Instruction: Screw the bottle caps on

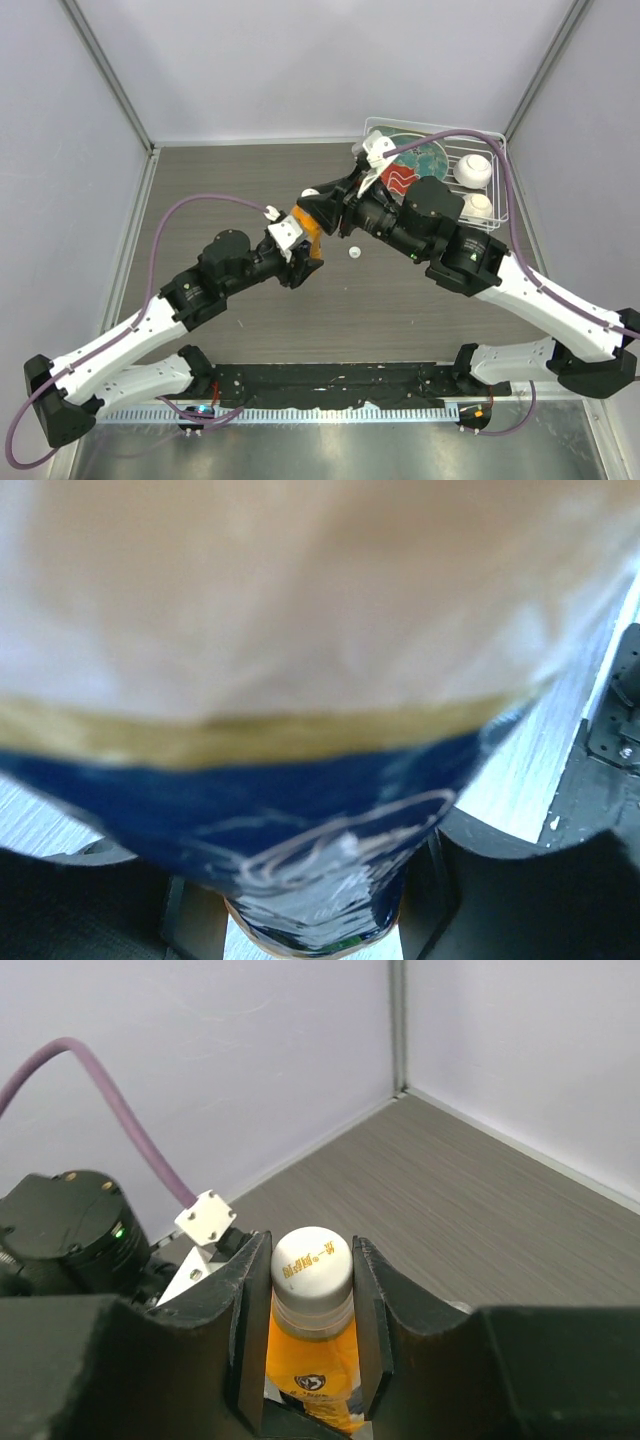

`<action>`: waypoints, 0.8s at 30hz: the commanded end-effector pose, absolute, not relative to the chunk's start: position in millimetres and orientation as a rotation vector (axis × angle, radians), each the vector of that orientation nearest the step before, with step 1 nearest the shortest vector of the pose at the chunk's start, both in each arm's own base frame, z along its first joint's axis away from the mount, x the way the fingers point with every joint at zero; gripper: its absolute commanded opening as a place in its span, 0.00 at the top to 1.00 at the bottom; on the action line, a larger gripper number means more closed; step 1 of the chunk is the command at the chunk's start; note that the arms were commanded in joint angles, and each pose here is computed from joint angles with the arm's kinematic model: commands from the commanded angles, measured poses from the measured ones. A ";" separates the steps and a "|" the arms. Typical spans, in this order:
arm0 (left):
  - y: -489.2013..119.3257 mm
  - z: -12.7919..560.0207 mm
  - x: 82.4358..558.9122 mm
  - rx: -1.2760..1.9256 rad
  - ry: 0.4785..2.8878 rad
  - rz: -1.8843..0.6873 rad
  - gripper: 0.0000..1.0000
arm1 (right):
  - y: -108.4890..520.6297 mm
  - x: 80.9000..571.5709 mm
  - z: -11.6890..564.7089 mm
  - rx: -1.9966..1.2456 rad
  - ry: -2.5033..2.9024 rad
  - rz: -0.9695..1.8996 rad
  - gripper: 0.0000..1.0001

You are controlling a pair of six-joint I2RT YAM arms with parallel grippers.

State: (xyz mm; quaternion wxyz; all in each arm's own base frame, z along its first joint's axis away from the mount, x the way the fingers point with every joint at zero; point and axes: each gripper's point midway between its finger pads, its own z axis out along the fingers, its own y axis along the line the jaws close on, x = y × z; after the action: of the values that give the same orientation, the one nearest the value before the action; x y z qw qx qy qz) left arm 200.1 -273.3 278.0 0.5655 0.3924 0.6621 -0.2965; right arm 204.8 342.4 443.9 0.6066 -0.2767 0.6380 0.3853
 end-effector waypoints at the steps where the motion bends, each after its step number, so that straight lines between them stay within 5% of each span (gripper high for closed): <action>1: -274.2 386.1 213.8 0.751 1.225 -0.678 0.66 | 343.7 215.8 335.5 -0.682 1.819 0.577 0.99; 10: -263.0 368.5 234.7 0.677 1.291 -0.568 0.69 | 363.2 214.6 338.7 -0.525 1.818 0.393 0.98; 17: -258.4 351.2 236.1 0.680 1.335 -0.543 0.69 | 378.8 212.2 372.1 -0.469 1.751 0.450 0.67; 24: -261.1 326.0 223.1 0.734 1.382 -0.599 0.69 | 382.1 201.7 418.6 -0.482 1.665 0.589 0.52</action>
State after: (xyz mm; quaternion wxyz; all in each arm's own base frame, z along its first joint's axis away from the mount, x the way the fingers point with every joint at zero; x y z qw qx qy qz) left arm 232.1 -248.9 265.5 0.5998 0.3305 0.6968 -0.2136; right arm 226.4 356.9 435.2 0.6482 -0.1323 0.7145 0.2276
